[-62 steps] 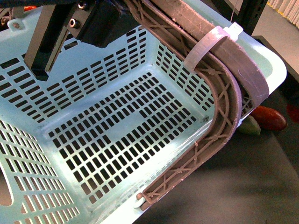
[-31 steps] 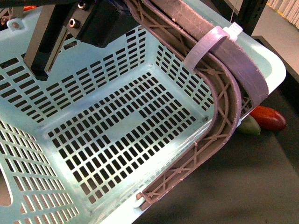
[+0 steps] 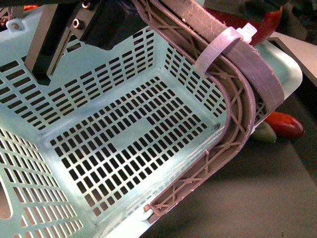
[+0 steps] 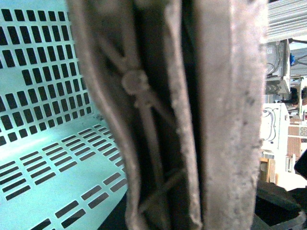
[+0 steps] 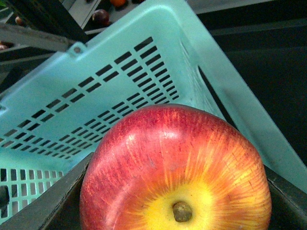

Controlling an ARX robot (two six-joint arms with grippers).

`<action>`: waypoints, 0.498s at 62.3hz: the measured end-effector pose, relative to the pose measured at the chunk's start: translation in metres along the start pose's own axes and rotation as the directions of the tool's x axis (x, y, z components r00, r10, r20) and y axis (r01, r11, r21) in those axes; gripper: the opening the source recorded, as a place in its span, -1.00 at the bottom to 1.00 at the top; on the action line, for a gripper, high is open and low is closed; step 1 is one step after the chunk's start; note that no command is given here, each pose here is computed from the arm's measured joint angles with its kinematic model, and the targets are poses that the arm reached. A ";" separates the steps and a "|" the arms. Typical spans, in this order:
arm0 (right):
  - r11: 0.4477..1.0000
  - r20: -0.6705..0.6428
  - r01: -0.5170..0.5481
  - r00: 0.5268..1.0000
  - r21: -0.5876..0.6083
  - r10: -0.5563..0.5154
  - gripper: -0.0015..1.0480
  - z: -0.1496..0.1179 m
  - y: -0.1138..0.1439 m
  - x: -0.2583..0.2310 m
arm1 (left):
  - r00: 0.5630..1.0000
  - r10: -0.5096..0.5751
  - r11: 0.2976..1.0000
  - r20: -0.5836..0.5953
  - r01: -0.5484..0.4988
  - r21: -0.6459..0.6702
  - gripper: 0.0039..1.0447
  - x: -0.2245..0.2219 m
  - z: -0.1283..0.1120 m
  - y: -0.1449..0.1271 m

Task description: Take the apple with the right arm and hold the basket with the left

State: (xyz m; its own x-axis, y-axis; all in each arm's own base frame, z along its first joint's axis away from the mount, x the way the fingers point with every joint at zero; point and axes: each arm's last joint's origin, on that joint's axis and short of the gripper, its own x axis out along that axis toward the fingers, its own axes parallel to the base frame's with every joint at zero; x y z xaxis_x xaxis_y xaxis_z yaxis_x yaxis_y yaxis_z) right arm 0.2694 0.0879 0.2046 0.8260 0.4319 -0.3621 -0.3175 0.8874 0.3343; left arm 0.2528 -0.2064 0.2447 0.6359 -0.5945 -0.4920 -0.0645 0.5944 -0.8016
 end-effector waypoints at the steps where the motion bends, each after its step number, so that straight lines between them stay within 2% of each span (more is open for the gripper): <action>1: 1.000 -0.004 0.001 1.000 -0.001 -0.001 0.52 -0.002 0.000 0.000 | 1.000 0.000 1.000 0.000 0.000 0.000 -0.71 0.000 0.000 0.000; 8: 1.000 -0.013 0.015 1.000 0.001 -0.015 0.54 -0.006 -0.002 0.002 | 1.000 0.000 1.000 0.000 0.000 0.000 -0.71 0.000 0.000 0.000; 16: 1.000 -0.016 0.028 0.999 0.009 -0.028 0.85 -0.007 -0.006 0.002 | 1.000 0.001 1.000 0.000 -0.001 0.000 -0.71 0.000 0.000 0.000; 31: 0.998 0.005 0.056 0.998 0.022 -0.056 0.83 -0.002 -0.013 -0.002 | 1.000 0.001 1.000 -0.010 -0.001 0.003 -0.71 0.001 -0.001 0.001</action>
State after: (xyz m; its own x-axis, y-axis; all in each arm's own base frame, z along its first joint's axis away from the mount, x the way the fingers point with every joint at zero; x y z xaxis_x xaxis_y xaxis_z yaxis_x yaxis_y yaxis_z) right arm 0.2704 0.0758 0.1994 0.8447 0.3804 -0.3765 -0.2601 0.9066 0.3324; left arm 0.2527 -0.2074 0.2433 0.6283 -0.5993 -0.4961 -0.0629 0.5965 -0.8002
